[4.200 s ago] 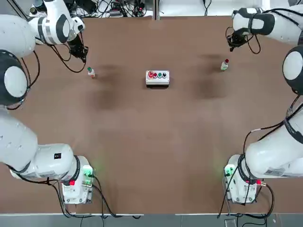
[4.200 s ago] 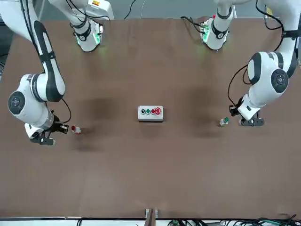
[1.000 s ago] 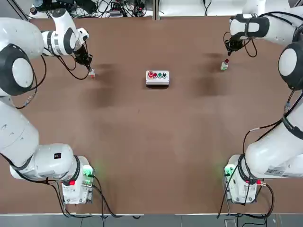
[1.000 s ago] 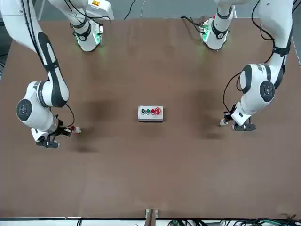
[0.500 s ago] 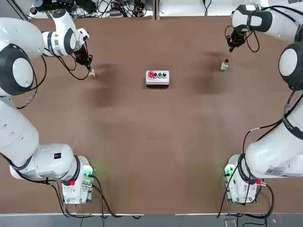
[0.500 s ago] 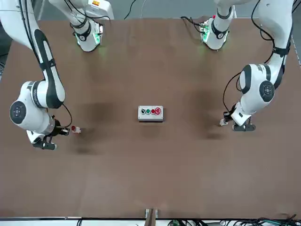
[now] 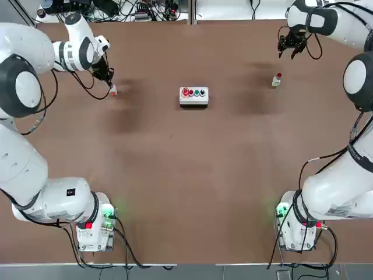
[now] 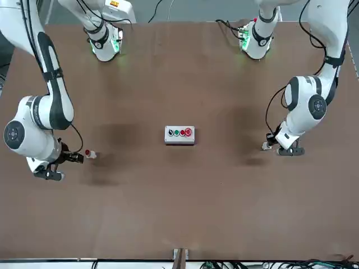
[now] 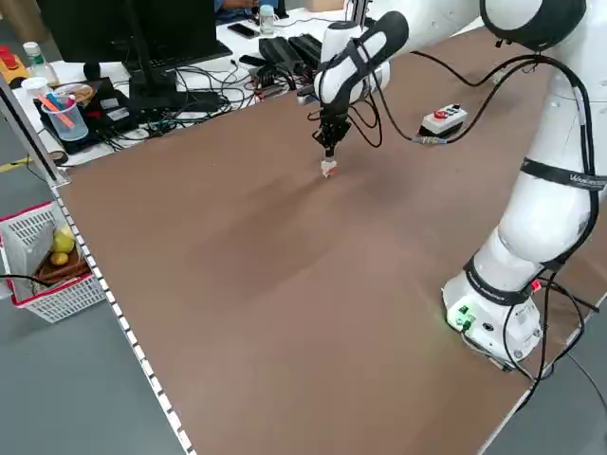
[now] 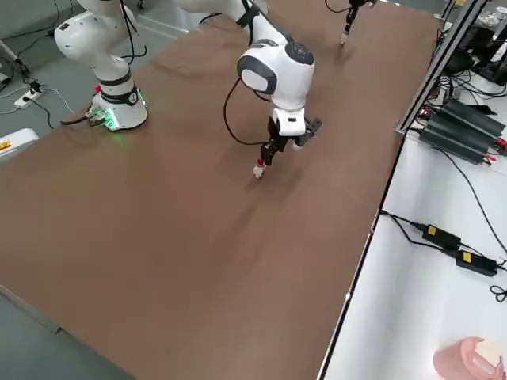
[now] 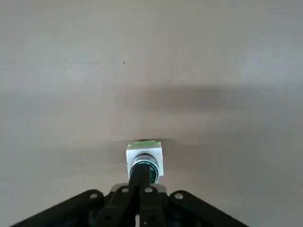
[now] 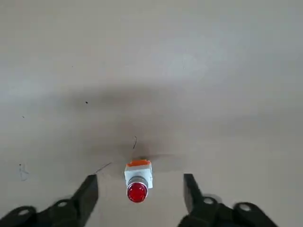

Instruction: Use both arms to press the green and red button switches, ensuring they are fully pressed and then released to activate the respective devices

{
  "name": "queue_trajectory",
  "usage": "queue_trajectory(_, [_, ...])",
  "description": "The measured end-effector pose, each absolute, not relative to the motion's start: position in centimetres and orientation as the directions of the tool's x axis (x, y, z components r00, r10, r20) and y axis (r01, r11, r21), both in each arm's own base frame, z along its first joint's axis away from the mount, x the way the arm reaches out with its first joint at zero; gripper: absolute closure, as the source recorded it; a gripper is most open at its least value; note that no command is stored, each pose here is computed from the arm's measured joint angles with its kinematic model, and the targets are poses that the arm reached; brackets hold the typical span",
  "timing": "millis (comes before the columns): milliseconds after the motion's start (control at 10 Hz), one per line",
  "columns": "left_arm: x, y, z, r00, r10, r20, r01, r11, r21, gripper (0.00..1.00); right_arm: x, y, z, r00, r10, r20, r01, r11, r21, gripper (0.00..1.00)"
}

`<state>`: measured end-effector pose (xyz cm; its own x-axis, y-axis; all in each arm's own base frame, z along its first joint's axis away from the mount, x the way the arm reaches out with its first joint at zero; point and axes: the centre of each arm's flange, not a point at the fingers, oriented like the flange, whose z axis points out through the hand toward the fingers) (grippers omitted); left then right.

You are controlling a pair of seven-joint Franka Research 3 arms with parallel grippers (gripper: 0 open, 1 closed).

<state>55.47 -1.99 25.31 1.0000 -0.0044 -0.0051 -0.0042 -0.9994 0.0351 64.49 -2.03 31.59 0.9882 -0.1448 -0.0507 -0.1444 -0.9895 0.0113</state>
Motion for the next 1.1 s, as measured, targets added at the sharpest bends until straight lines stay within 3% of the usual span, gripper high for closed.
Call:
queue_trajectory(100, [55.4,-2.0,25.3,1.0,-0.005,-0.006,-0.004,-0.999,0.035,0.99,64.6,-2.0,32.0,0.988,-0.146,-0.044,-0.146,-0.989,0.011,0.01])
queue_trajectory(500, [55.4,-2.0,25.3,1.0,-0.005,-0.006,-0.005,-0.999,0.034,0.99,64.5,-1.9,36.1,0.987,-0.161,-0.001,-0.161,-0.987,0.009,0.01])
queue_trajectory(1100, [55.5,-2.0,25.9,0.999,-0.007,-0.042,-0.006,-0.999,0.033,0.99,61.5,-0.6,47.6,0.987,-0.159,-0.006,-0.159,-0.987,0.018,0.01])
